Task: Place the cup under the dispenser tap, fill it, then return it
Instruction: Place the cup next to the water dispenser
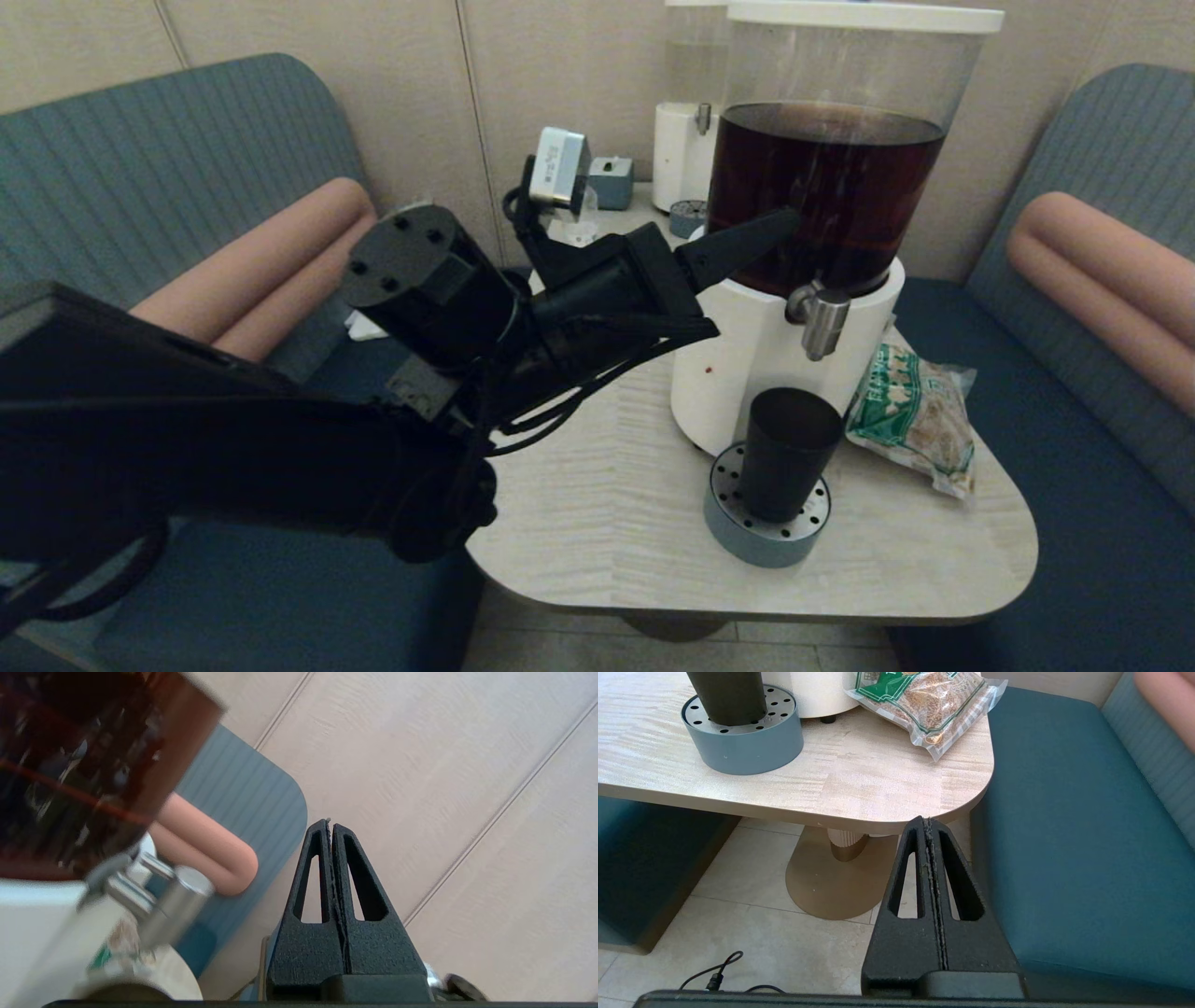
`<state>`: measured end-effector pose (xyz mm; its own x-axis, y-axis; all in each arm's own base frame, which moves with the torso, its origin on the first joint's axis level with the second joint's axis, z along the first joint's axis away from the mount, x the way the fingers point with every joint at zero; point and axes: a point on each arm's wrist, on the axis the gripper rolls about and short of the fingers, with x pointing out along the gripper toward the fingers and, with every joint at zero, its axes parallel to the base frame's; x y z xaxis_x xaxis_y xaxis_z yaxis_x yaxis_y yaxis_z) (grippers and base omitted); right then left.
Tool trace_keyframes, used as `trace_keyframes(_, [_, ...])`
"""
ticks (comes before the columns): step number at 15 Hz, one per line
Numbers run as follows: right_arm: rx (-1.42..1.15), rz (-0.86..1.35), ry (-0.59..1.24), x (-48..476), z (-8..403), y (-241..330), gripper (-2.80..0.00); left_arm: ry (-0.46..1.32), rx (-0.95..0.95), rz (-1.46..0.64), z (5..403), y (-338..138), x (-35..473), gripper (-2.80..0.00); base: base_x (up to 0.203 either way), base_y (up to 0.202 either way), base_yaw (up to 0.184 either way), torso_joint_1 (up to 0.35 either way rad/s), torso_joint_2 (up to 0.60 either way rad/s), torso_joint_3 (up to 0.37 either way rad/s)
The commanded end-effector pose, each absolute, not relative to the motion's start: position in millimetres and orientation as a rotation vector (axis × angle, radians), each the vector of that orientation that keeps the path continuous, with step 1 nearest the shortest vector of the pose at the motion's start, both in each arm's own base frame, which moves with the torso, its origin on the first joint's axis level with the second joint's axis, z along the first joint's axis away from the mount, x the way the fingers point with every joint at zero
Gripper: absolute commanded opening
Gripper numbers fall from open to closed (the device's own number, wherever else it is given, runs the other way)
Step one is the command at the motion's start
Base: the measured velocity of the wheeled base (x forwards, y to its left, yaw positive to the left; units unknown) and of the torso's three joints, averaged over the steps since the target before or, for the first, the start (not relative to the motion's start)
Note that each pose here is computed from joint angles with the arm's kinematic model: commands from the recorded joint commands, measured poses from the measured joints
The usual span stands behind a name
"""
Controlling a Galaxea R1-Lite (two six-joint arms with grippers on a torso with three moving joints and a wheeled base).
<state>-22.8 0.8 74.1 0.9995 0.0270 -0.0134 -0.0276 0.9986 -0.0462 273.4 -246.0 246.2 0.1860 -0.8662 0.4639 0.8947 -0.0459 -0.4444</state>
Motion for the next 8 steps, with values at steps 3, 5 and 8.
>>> trace_keyframes(3, [-0.047, 0.028, 0.015, -23, 74, 1, -2.8, -0.064, -0.538, -1.315, 231, -193, 229, -2.8, 0.0, 0.0, 0.0, 0.0, 0.0, 0.0])
trace_keyframes(5, [-0.047, 0.028, 0.015, -23, 74, 1, -2.8, -0.05, -0.293, -1.228, 189, -176, 221, -2.8, 0.0, 0.0, 0.0, 0.0, 0.0, 0.0])
trace_keyframes(8, [-0.047, 0.028, 0.015, -23, 74, 1, -2.8, -0.083, -0.147, -1.136, 166, -155, 219, -2.8, 0.0, 0.0, 0.0, 0.0, 0.0, 0.0])
